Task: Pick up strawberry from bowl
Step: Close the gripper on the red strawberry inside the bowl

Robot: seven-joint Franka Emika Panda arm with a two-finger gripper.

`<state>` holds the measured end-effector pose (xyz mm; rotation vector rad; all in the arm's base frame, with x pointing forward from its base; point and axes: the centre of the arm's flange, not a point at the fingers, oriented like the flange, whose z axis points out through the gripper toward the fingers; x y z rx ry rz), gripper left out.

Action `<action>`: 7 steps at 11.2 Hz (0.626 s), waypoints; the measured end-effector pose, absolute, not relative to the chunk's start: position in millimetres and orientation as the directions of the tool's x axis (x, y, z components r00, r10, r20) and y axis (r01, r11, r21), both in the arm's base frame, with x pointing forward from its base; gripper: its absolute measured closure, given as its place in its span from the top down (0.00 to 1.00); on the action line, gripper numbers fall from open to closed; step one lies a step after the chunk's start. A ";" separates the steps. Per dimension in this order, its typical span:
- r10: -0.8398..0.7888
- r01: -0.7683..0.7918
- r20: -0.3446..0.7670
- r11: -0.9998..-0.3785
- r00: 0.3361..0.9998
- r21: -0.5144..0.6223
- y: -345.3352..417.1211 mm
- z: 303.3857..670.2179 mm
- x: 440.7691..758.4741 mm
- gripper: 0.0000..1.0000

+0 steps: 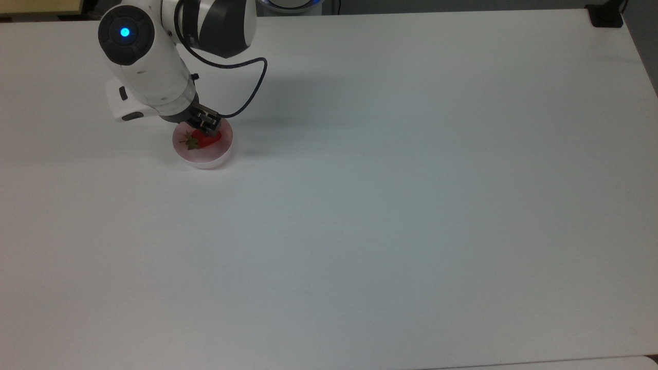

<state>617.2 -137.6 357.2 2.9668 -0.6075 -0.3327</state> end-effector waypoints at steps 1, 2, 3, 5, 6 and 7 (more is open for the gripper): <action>-0.405 -0.384 -0.191 -0.913 0.894 0.136 -133.9 356.0 618.4 0.63; -0.416 -0.396 -0.188 -0.908 0.890 0.137 -130.7 353.6 619.7 0.63; -0.422 -0.402 -0.186 -0.905 0.887 0.138 -128.4 348.9 621.3 0.63; -0.425 -0.406 -0.179 -0.904 0.887 0.138 -128.1 335.1 625.4 0.63; -0.427 -0.407 -0.178 -0.903 0.886 0.139 -128.2 327.4 627.0 0.63; -0.427 -0.407 -0.178 -0.903 0.886 0.139 -128.4 321.4 628.2 0.64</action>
